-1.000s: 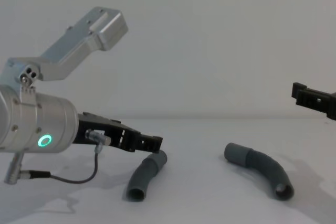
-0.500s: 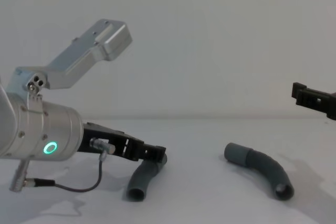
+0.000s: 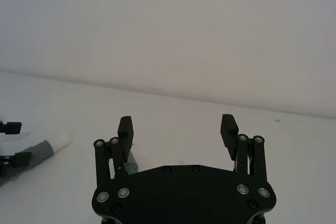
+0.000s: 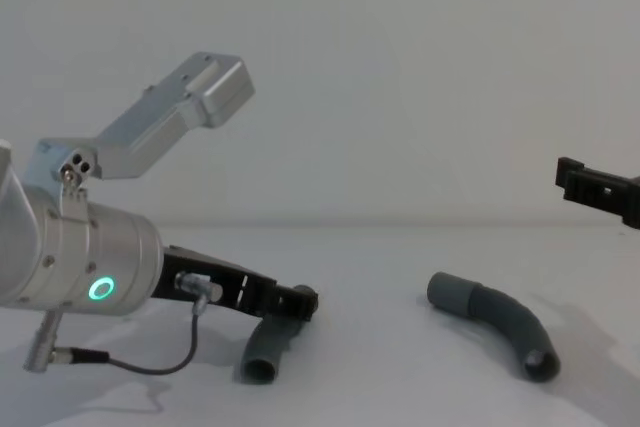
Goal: Use both hands to pick up one end of the pipe from the table, align the ends, and insert them.
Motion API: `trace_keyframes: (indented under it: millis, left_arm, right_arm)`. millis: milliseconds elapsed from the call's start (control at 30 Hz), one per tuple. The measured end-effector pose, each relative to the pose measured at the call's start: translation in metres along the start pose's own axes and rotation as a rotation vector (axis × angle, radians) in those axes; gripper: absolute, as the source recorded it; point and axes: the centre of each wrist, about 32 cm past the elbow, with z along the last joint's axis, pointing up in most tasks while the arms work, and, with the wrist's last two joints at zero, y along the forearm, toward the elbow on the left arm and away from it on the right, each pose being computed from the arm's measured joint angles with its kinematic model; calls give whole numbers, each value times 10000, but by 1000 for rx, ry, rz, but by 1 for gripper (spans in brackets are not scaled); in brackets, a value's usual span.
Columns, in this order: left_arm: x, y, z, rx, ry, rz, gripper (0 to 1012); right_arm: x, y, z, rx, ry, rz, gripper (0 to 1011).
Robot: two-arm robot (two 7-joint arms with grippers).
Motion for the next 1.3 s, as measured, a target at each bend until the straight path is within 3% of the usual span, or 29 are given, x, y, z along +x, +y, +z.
trace_keyframes:
  millis: [533, 767, 1167, 1300]
  left_arm:
    - [13, -79, 2, 26, 16, -24, 974]
    - [15, -94, 5, 31, 19, -30, 821]
    - [18, -107, 4, 36, 22, -35, 398]
    - [19, -108, 4, 36, 22, -35, 354]
  right_arm:
    - [0, 0, 0, 0, 0, 0, 1010]
    - [0, 0, 0, 0, 0, 0, 1010]
    - [0, 0, 0, 0, 0, 0, 1010]
    - [0, 0, 0, 0, 0, 0, 1010]
